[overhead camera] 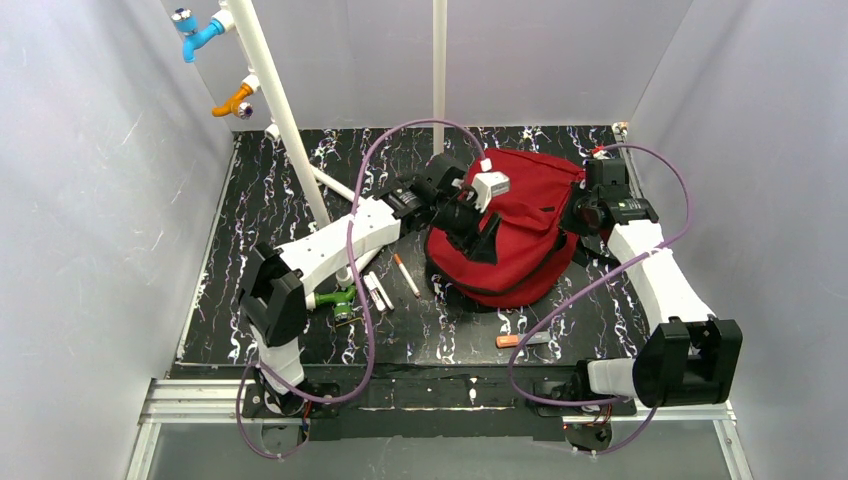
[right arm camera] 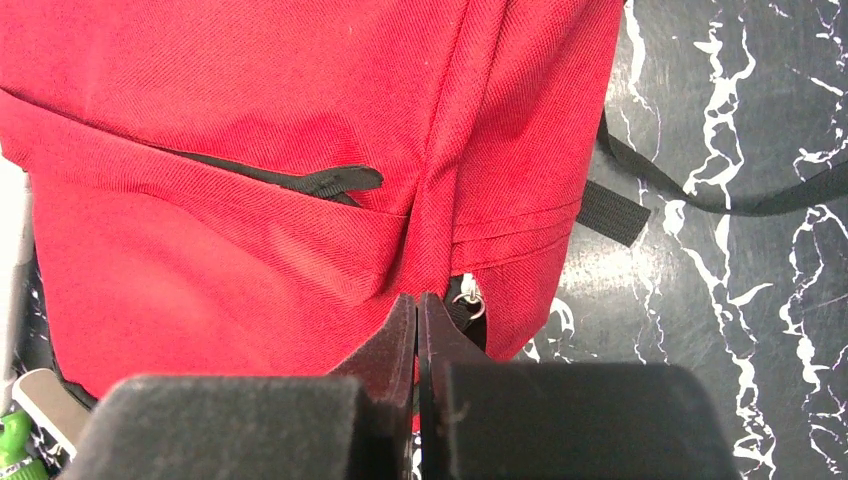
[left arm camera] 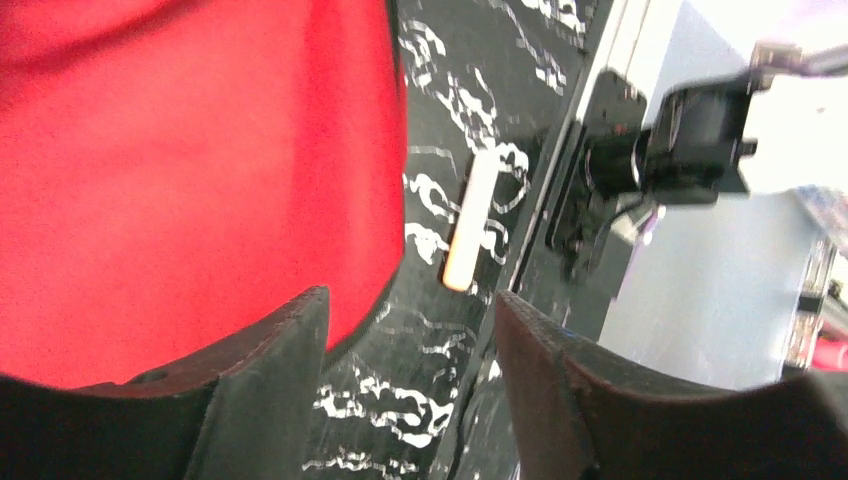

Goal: Pack the student bag
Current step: Zip the student bag at the center of the board.

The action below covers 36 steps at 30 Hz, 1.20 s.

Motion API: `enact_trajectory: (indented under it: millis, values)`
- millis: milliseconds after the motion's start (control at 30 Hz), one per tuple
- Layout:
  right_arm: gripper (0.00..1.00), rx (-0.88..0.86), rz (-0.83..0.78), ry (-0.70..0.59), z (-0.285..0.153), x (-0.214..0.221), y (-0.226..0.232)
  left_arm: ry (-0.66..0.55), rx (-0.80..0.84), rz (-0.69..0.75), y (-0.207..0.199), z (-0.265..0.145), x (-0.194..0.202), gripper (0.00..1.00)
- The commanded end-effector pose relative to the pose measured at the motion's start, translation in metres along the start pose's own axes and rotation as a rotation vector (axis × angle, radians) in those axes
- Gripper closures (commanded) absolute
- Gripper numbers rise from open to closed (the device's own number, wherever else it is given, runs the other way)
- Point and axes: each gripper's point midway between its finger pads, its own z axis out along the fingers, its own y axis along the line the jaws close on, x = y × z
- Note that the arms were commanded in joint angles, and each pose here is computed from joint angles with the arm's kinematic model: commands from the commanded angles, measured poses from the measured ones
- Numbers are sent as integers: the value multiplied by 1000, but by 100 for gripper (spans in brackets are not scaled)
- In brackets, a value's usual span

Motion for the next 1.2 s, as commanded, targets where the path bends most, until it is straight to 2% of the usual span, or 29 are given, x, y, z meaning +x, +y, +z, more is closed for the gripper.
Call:
enact_trajectory:
  millis: [0,67,200,333,467,700,800,967,1100,1167]
  values:
    - [99,-1,35,-38,-2,-3,-1,-102,-56,-63,14,3,-46,46]
    - [99,-6,47,-72,-6,-6,-1,-162,-70,-132,23,17,-68,52]
    - [99,-76,100,-118,-13,-4,8,-241,-25,-217,35,58,-98,51]
    - [99,-92,116,-136,-18,3,7,-297,40,-221,37,89,-119,57]
    - [99,-83,86,-119,-20,9,3,-323,24,-279,57,121,-114,68]
    - [99,-89,36,29,-18,49,0,-309,-49,-376,96,168,-94,71]
    - [99,-156,24,134,-20,85,20,-312,-57,-389,101,179,-93,73]
    - [99,-287,-40,213,-38,138,81,-310,-56,-392,106,190,-91,76]
    - [99,-396,40,188,-49,147,98,-308,-45,-363,103,186,-94,76]
    - [99,-332,33,143,-46,138,85,-294,-6,-344,93,177,-97,73]
